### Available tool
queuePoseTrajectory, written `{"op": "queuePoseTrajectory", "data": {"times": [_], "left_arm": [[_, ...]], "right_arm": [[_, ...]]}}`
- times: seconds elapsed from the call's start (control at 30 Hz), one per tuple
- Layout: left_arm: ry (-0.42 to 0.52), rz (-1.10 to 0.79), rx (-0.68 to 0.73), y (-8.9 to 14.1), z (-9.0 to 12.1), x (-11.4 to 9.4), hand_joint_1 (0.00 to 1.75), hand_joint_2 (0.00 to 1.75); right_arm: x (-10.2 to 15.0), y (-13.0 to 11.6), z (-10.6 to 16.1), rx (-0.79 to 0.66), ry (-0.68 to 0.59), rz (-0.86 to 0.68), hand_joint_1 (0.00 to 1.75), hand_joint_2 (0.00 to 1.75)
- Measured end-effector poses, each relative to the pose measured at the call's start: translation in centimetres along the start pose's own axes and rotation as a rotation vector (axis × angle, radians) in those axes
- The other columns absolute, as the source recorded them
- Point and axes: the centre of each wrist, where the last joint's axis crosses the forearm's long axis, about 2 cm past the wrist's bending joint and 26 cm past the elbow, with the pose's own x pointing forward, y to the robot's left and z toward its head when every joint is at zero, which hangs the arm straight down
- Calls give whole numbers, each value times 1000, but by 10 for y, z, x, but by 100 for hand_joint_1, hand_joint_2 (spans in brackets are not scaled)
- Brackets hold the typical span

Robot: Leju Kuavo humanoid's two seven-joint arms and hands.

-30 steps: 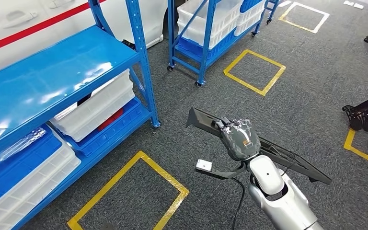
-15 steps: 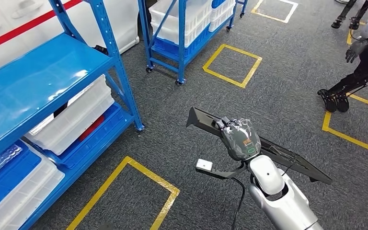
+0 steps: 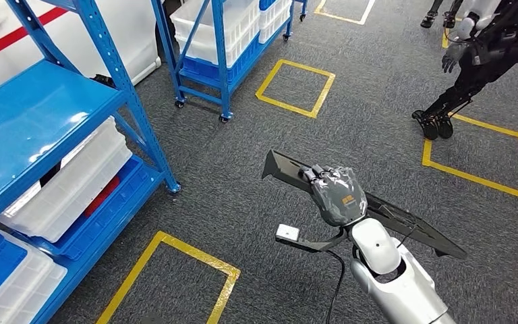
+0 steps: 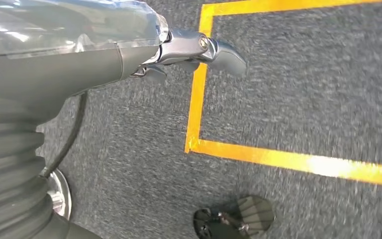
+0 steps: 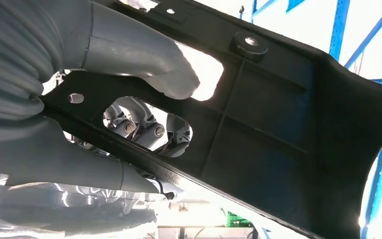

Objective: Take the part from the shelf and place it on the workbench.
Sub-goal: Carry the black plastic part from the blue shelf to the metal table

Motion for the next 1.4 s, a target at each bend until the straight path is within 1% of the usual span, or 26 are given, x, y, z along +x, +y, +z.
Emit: {"op": "queuePoseTrajectory", "data": {"times": [0.37,0.6,0.73,1.07,1.17,1.4], "left_arm": [[-3,1,3,0,0,0,0,175],[-75,26,108,1,1,-3,0,175],[-85,45,125,-1,3,-8,0,175],[-80,88,123,0,3,-9,0,175],[-74,101,105,-1,4,-11,0,175],[-57,105,69,-3,5,-14,0,175]], "right_arm": [[0,0,0,1,2,-2,175,175],[-9,-1,-1,-39,44,-46,175,175],[-11,2,0,-34,41,-46,175,175],[-17,6,-6,-32,37,-39,175,175],[-19,6,-12,-39,35,-35,175,175],[-14,9,-18,-34,33,-39,175,175]]}}
